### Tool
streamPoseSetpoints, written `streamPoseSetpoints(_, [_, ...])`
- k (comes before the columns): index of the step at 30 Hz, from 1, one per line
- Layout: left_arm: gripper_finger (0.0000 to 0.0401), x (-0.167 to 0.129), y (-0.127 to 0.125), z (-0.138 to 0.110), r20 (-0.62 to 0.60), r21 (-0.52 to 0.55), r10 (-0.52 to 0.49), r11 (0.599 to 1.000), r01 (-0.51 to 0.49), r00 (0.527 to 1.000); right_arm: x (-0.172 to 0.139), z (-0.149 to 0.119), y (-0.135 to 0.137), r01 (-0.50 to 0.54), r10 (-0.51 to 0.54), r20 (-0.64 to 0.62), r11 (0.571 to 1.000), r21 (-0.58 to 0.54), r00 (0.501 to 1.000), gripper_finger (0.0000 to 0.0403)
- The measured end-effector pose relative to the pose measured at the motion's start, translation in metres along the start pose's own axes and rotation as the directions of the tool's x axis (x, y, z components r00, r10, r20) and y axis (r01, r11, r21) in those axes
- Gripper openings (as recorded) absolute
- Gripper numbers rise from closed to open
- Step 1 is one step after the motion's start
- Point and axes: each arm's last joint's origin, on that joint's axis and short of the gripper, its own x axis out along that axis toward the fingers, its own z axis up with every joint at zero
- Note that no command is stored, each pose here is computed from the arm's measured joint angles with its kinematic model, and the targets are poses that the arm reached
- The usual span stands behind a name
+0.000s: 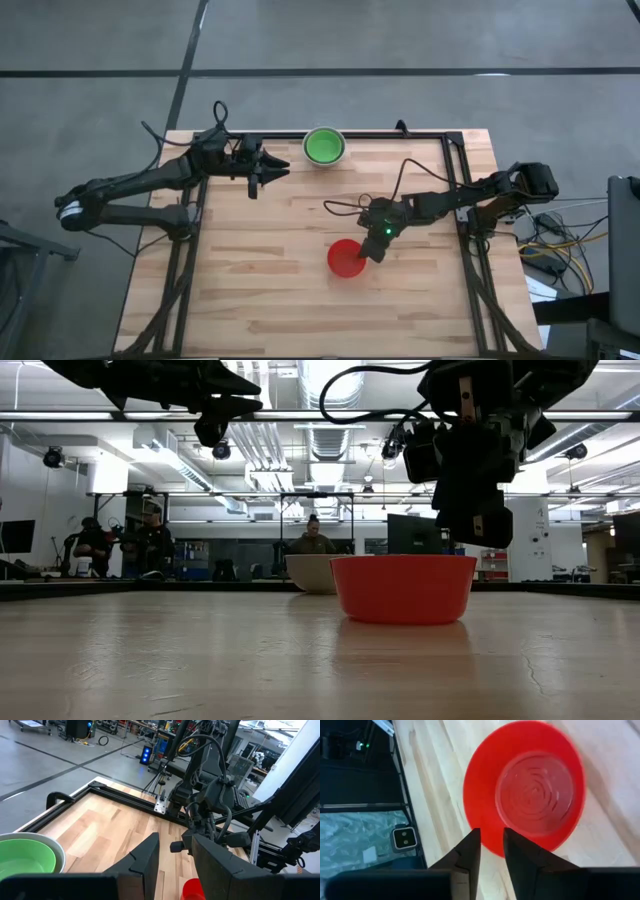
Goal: Nest bowls inside each other
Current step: Stack the red bowl on top of the green bowl
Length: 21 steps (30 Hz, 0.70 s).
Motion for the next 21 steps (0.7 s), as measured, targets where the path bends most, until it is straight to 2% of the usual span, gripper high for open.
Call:
streamPoseSetpoints(4, [0.0122,0.000,0.000,0.000,0.000,0.000,0.000,1.000,0.000,1.000,0.006,-0.002,-0.002,0.005,-0.004,-0.028,1.000,0.027,1.000,0.0102])
streamPoseSetpoints(11, [0.0122,0.000,0.000,0.000,-0.003,-0.001,0.001,1.000,-0.001,1.000,0.041,-0.009,-0.021,-0.013,0.037,-0.196,0.992,0.123,0.980,0.0114])
streamPoseSetpoints(14, [0.0122,0.000,0.000,0.000,-0.005,-0.002,0.001,1.000,-0.001,1.000,0.049,-0.007,-0.025,-0.033,0.060,-0.194,0.989,0.143,0.979,0.0112])
streamPoseSetpoints(21, [0.0122,0.000,0.000,-0.001,-0.008,-0.003,0.003,1.000,-0.003,1.000,0.046,-0.004,-0.019,-0.044,0.064,-0.177,0.992,0.117,0.982,0.0108])
